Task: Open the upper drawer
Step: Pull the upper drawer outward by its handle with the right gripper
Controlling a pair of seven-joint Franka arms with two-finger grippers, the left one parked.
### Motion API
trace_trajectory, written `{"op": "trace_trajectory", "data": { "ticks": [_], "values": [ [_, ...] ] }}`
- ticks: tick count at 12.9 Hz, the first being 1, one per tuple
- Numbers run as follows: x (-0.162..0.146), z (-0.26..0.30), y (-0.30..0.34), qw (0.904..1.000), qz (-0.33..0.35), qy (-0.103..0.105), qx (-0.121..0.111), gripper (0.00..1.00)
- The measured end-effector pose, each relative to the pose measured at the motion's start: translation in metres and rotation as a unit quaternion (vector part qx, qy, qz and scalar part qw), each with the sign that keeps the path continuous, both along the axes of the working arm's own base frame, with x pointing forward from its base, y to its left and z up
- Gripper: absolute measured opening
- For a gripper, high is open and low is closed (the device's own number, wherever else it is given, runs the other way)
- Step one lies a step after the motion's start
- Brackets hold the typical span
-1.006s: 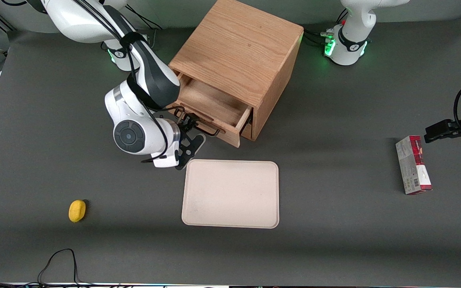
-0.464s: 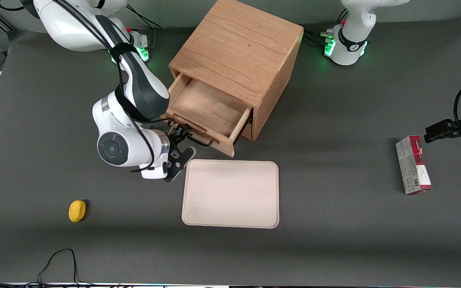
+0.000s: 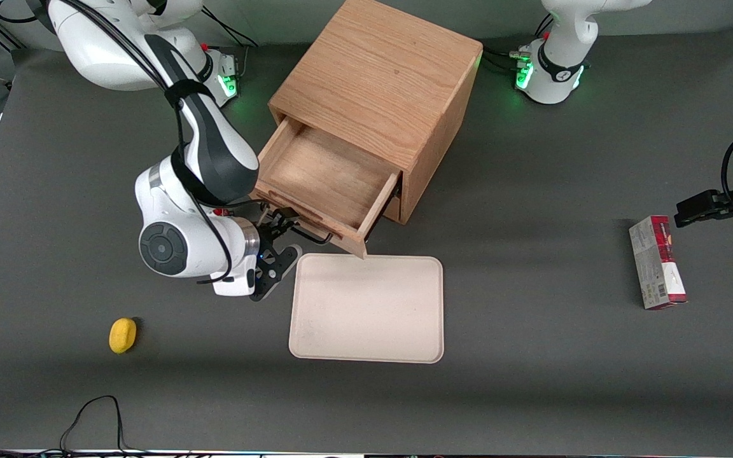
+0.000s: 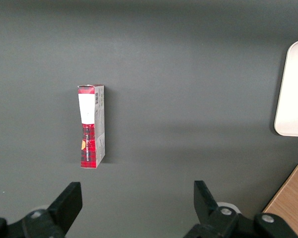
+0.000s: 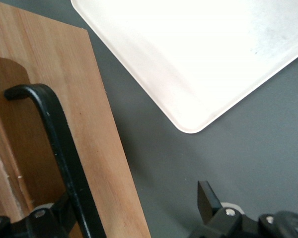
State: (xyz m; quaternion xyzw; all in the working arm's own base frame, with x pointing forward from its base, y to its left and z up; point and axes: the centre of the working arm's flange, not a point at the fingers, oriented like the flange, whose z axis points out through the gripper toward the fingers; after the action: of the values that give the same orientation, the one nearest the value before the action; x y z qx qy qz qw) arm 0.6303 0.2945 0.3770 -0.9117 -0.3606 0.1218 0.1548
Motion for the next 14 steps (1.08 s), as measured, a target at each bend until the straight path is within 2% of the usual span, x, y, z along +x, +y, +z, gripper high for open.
{"op": "trace_trajectory", "data": {
  "ticks": [14],
  "values": [
    [0.032, -0.002, -0.031, 0.9995, -0.028, -0.013, 0.008, 1.00]
  ]
}}
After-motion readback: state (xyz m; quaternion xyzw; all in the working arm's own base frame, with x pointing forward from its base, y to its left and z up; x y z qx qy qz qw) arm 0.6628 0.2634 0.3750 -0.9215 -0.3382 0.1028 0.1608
